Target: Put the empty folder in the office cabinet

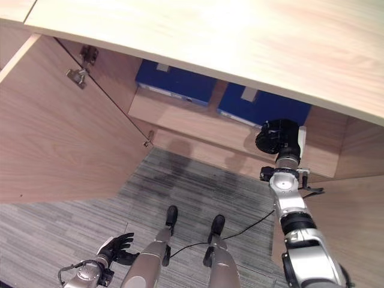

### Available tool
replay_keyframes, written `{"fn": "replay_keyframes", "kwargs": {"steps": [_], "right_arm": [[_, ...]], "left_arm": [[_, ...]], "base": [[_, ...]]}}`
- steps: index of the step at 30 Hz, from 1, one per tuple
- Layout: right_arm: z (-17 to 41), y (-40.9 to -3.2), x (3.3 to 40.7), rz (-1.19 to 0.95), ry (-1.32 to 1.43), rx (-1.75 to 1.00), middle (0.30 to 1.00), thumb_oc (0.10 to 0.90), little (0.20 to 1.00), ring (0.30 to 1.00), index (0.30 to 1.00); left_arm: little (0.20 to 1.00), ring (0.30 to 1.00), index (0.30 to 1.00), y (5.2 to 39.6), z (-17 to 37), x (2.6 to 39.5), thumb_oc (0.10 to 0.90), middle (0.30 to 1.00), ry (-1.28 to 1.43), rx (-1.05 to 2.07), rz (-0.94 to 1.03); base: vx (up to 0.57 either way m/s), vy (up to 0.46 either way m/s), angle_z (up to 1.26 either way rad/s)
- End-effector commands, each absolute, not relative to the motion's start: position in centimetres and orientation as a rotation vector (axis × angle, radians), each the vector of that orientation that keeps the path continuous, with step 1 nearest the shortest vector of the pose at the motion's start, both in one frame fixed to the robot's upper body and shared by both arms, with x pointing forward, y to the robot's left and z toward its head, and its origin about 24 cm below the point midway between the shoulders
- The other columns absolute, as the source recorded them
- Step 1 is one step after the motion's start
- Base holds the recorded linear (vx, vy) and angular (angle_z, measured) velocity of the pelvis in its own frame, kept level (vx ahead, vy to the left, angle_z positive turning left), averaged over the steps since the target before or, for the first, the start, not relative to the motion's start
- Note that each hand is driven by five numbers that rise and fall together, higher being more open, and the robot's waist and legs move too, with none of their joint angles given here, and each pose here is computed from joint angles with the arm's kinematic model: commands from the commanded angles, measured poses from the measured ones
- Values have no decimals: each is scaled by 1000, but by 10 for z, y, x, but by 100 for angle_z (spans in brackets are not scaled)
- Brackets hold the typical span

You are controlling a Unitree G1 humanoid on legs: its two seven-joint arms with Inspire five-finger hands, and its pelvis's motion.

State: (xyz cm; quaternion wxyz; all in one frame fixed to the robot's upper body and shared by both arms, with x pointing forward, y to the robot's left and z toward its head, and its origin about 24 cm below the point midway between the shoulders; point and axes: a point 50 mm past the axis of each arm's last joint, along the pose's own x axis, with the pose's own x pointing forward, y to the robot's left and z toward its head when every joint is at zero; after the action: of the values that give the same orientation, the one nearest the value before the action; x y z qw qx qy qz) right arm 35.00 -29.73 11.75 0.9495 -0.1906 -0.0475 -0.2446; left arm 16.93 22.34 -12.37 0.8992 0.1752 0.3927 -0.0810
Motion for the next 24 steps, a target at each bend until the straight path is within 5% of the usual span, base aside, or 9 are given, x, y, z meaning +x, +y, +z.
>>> {"fn": "replay_keyframes", "kwargs": {"steps": [1,24], "right_arm": [[191,-311,357,-507,-317,-509,300,400,300,300,300],[198,-384,346,-758,6,-594,300,400,300,300,300]], "left_arm": [[900,900,900,221,-128,154,800,900,829,401,-255],[900,900,900,219,-130,130,800,900,835,477,-379]], "base": [[-38,-20,5],[-12,-12,7]]}}
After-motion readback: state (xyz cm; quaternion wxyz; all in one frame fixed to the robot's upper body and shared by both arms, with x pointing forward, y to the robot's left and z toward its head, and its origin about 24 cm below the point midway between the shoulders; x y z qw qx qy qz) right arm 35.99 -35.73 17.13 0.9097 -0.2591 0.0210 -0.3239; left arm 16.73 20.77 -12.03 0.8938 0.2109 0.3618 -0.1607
